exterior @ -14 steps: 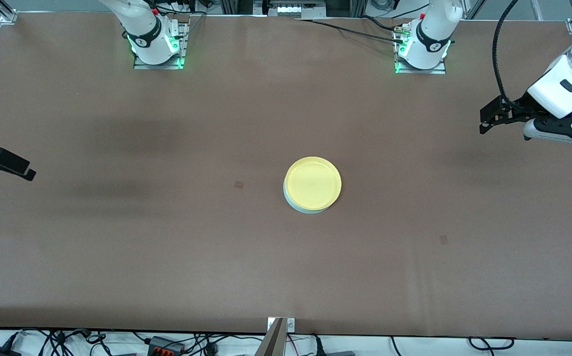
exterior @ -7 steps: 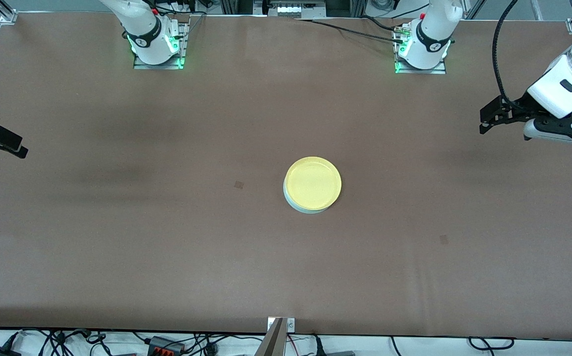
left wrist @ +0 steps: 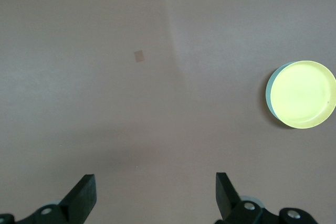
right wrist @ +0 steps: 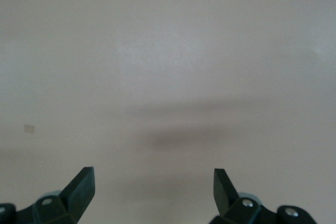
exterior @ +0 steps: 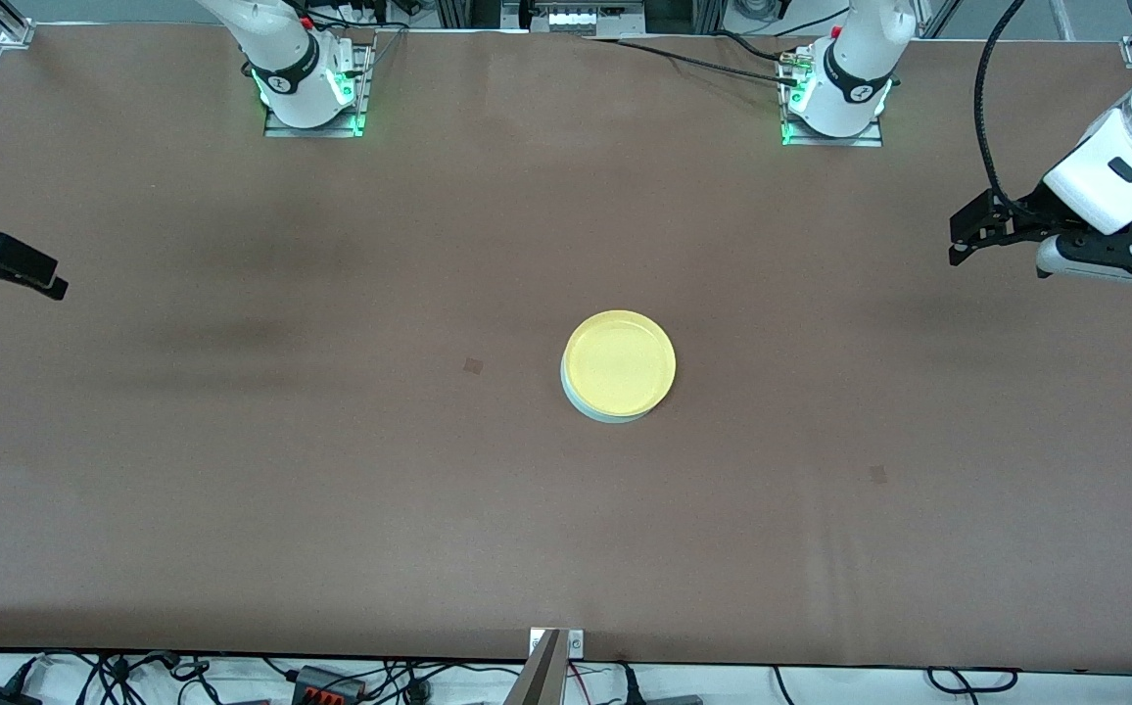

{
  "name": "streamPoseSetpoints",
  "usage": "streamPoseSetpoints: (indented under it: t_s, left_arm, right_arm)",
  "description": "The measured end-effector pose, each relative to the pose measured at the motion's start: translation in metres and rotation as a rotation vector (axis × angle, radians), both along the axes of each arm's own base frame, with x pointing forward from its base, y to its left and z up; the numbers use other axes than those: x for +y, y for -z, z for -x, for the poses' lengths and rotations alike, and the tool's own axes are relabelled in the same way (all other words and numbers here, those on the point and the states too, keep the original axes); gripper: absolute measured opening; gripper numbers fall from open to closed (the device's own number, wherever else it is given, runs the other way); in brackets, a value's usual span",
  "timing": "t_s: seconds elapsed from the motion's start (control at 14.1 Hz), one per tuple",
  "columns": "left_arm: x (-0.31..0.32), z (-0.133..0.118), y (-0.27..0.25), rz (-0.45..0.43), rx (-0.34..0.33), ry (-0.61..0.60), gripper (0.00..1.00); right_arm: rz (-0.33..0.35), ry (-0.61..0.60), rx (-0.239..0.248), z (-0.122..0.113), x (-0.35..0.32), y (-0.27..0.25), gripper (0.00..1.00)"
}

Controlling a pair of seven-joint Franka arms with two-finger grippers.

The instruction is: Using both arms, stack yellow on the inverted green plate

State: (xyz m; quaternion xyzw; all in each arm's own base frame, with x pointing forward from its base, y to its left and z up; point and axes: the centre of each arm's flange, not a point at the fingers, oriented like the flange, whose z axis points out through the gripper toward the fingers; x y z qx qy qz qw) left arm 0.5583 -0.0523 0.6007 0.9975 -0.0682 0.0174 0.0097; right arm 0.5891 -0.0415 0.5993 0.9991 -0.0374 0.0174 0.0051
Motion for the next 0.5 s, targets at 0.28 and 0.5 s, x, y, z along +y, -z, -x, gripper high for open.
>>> streamPoseSetpoints:
  t_s: [0.28, 0.5]
  left_arm:
    - [0.001, -0.001, 0.001, 0.0, 0.001, -0.002, 1.0]
    - [0.002, -0.001, 0.001, 0.0, 0.0, -0.003, 1.0]
  right_arm:
    - [0.015, -0.017, -0.005, 0.028, 0.004, 0.005, 1.0]
    - [0.011, -0.023, 0.009, 0.042, 0.006, 0.012, 1.0]
